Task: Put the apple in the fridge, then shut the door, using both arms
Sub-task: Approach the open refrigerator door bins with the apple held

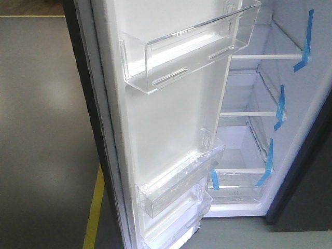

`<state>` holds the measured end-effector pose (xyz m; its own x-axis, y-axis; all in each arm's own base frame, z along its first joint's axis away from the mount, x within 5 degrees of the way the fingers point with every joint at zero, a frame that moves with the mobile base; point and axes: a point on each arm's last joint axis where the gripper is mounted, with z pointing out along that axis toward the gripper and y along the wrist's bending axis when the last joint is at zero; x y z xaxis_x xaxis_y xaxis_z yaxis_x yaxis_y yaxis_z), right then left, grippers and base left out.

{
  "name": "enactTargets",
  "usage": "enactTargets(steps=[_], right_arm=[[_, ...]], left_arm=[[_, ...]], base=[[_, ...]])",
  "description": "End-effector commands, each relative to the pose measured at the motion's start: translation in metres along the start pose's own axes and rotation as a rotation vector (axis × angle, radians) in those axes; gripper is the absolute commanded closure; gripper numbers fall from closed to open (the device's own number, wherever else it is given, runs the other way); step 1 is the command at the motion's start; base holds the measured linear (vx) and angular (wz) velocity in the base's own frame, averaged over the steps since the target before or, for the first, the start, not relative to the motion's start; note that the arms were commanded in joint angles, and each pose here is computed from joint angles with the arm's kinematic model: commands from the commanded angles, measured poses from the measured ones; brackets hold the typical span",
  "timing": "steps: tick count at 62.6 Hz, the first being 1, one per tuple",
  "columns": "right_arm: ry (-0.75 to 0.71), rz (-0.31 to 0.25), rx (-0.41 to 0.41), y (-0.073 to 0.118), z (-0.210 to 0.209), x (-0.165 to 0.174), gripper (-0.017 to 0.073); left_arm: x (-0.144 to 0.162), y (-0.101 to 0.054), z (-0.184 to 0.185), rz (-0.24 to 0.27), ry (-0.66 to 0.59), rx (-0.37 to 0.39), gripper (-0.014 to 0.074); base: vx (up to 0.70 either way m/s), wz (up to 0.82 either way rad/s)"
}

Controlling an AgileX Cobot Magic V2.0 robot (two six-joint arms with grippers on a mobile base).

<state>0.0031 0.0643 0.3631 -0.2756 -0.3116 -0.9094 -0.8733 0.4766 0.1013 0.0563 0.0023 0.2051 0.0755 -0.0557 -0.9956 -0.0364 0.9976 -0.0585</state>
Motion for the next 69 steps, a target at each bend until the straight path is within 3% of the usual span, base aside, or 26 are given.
enactTargets(steps=[1, 69], right_arm=[[-0.082, 0.004, 0.0, 0.0014, -0.0035, -0.0131, 0.0141], [-0.082, 0.004, 0.0, 0.0014, -0.0035, -0.0131, 0.0141]], left_arm=[[-0.0006, -0.0001, -0.0009, -0.022, -0.07, 0.006, 0.06], [-0.0006, -0.0001, -0.0009, -0.022, -0.07, 0.006, 0.06]], base=[[0.04, -0.03], [0.03, -0.02]])
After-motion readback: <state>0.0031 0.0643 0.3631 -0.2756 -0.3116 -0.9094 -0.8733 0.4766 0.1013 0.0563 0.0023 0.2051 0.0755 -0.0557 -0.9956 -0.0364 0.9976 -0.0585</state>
